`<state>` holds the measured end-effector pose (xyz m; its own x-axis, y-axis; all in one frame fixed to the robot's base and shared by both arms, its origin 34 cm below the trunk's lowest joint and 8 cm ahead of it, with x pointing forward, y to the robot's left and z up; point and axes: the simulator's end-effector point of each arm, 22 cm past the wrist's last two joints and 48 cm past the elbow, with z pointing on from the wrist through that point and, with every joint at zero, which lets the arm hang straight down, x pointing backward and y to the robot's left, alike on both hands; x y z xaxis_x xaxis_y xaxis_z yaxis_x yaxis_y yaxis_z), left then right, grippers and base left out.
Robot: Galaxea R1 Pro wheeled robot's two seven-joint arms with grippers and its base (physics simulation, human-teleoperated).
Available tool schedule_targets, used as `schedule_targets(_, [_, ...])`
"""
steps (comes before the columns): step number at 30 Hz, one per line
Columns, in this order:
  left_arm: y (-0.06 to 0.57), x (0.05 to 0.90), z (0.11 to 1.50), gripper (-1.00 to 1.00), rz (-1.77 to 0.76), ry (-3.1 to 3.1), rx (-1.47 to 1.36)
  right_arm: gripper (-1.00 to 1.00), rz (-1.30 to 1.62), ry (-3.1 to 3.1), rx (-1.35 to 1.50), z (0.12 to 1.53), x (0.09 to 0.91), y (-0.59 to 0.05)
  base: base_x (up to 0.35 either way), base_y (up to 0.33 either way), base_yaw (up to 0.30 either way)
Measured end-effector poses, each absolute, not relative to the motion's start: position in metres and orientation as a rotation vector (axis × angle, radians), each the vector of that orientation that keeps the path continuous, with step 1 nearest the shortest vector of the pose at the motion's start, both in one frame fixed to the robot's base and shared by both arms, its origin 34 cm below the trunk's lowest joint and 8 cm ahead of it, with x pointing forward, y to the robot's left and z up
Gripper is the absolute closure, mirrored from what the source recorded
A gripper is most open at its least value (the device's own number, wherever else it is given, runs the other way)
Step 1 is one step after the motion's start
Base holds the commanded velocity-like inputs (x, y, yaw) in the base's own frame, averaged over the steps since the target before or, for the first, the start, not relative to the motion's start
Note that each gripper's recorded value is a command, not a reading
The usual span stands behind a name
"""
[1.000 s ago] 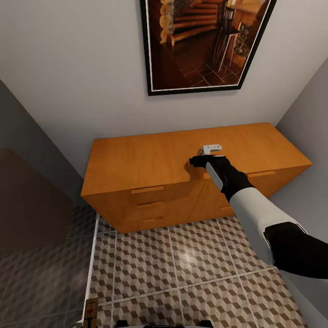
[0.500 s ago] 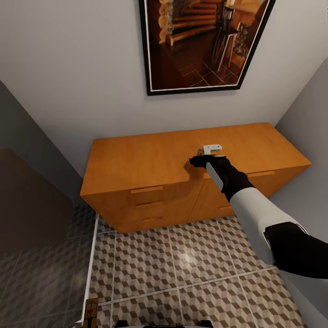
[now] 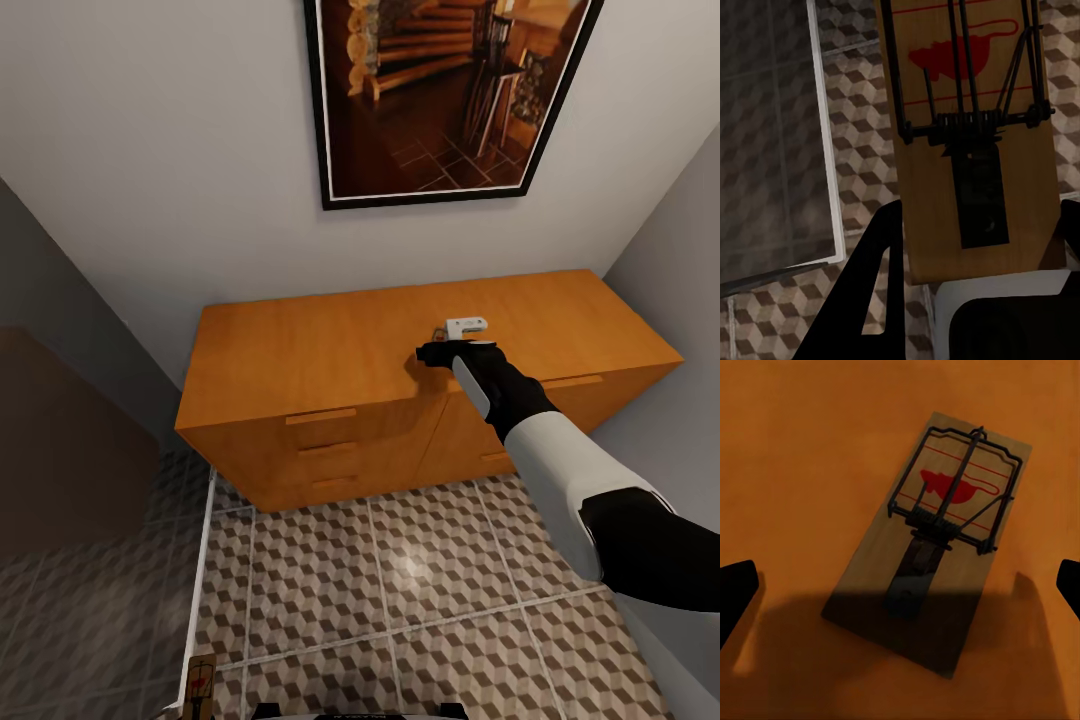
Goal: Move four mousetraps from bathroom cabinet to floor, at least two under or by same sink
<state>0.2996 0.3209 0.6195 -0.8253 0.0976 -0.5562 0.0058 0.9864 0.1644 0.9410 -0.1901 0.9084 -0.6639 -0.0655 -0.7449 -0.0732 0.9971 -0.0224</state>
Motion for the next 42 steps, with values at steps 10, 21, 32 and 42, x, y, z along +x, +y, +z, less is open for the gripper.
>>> schedule_targets(10, [0.321, 0.300, 0.620, 1.00, 0.207, 2.534, 0.072, -1.00, 0.011, 2.298, -0.096, 0.909, 0.941, -0.190, 0.090, -0.025, 0.000])
schedule_targets(21, [0.321, 0.300, 0.620, 1.00, 0.207, 2.535, 0.072, -1.00, 0.011, 2.299, -0.097, 0.908, 0.941, -0.190, 0.017, -0.005, 0.000])
schedule_targets(32, [0.321, 0.300, 0.620, 1.00, 0.207, 2.535, 0.072, -1.00, 0.006, 2.325, -0.094, 0.897, 0.935, -0.192, 0.000, 0.000, 0.000])
schedule_targets(42, [0.321, 0.300, 0.620, 1.00, 0.207, 2.534, 0.072, -1.00, 0.011, 2.319, -0.087, 0.894, 0.934, -0.193, 0.000, 0.000, 0.000])
